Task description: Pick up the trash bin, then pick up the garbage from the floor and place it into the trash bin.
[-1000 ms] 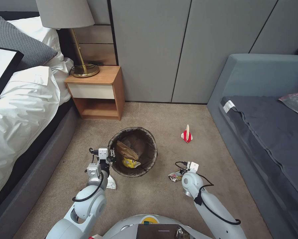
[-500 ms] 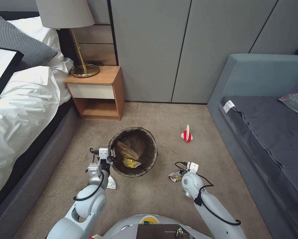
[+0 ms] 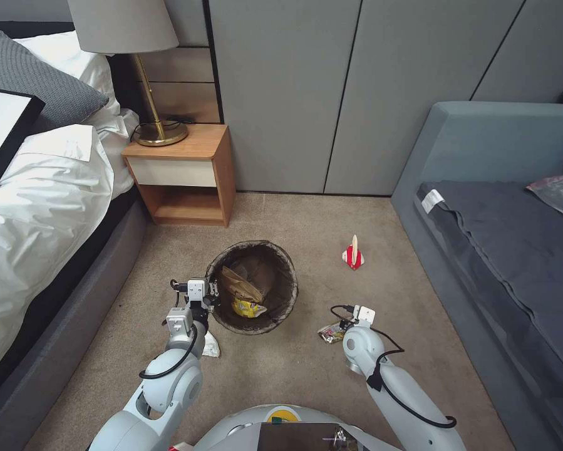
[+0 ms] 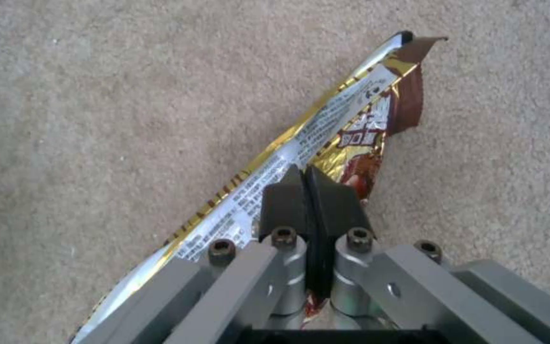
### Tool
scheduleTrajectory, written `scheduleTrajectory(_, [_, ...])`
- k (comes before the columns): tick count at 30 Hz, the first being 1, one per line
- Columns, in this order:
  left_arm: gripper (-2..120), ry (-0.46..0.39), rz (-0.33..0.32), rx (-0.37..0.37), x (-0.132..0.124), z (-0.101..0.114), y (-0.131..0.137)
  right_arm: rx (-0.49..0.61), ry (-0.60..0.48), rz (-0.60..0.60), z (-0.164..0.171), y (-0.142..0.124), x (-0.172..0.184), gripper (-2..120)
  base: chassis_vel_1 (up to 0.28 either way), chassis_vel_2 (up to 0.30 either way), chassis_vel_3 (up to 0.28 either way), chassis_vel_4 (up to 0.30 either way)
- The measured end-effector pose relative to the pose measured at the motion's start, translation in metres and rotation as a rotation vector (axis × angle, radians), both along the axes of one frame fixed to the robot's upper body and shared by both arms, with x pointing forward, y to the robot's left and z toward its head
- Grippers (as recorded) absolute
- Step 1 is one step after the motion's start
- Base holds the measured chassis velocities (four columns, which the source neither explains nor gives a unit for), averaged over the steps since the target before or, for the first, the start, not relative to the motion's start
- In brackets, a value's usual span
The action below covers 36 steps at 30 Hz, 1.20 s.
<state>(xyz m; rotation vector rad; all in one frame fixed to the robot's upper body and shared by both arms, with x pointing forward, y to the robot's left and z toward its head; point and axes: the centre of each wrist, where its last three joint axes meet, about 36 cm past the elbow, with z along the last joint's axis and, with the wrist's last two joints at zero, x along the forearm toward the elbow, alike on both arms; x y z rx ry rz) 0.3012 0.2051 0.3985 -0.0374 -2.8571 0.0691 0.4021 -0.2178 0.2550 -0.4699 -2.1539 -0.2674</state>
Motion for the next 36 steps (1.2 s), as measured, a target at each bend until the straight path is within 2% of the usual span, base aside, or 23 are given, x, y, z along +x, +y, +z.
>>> scheduleTrajectory(13, [2, 0.001, -0.005, -0.004, -0.001, -0.001, -0.004, -0.021, -0.021, 0.019, 0.022, 0.003, -0.015, -2, 0.0, 0.0, 0.0, 0.0])
scheduleTrajectory(16, [2, -0.001, -0.003, -0.001, -0.001, 0.0, -0.003, -0.028, -0.036, 0.026, 0.037, 0.003, -0.019, 13, 0.0, 0.0, 0.0, 0.0])
scheduleTrajectory(19, [2, -0.001, -0.003, 0.0, -0.001, 0.0, -0.002, -0.028, -0.039, 0.027, 0.04, 0.003, -0.02, 18, 0.0, 0.0, 0.0, 0.0])
scheduleTrajectory(21, [2, -0.002, -0.003, 0.001, 0.0, 0.0, -0.002, -0.027, -0.04, 0.026, 0.043, 0.005, -0.02, 30, 0.0, 0.0, 0.0, 0.0])
scheduleTrajectory(25, [2, -0.003, -0.004, 0.001, 0.0, 0.001, -0.002, -0.025, -0.039, 0.026, 0.044, 0.007, -0.02, 43, 0.0, 0.0, 0.0, 0.0])
scheduleTrajectory(26, [2, -0.003, -0.004, 0.001, 0.0, 0.001, -0.001, -0.024, -0.038, 0.025, 0.043, 0.007, -0.019, 50, 0.0, 0.0, 0.0, 0.0])
scheduleTrajectory(27, [2, -0.003, -0.004, 0.001, 0.0, 0.001, -0.001, -0.024, -0.038, 0.025, 0.043, 0.007, -0.019, 50, 0.0, 0.0, 0.0, 0.0])
scheduleTrajectory(30, [2, -0.004, -0.004, 0.002, 0.0, 0.001, -0.001, -0.024, -0.033, 0.022, 0.041, 0.007, -0.018, 64, 0.0, 0.0, 0.0, 0.0])
scheduleTrajectory(31, [2, -0.004, -0.004, 0.002, 0.0, 0.001, -0.001, -0.024, -0.033, 0.022, 0.041, 0.007, -0.018, 64, 0.0, 0.0, 0.0, 0.0])
scheduleTrajectory(35, [2, -0.003, -0.004, 0.001, 0.001, 0.0, -0.001, -0.023, -0.017, 0.011, 0.034, 0.006, -0.013, 83, 0.0, 0.0, 0.0, 0.0])
scheduleTrajectory(36, [2, -0.003, -0.004, 0.001, 0.001, 0.0, -0.001, -0.023, -0.017, 0.011, 0.034, 0.006, -0.013, 83, 0.0, 0.0, 0.0, 0.0])
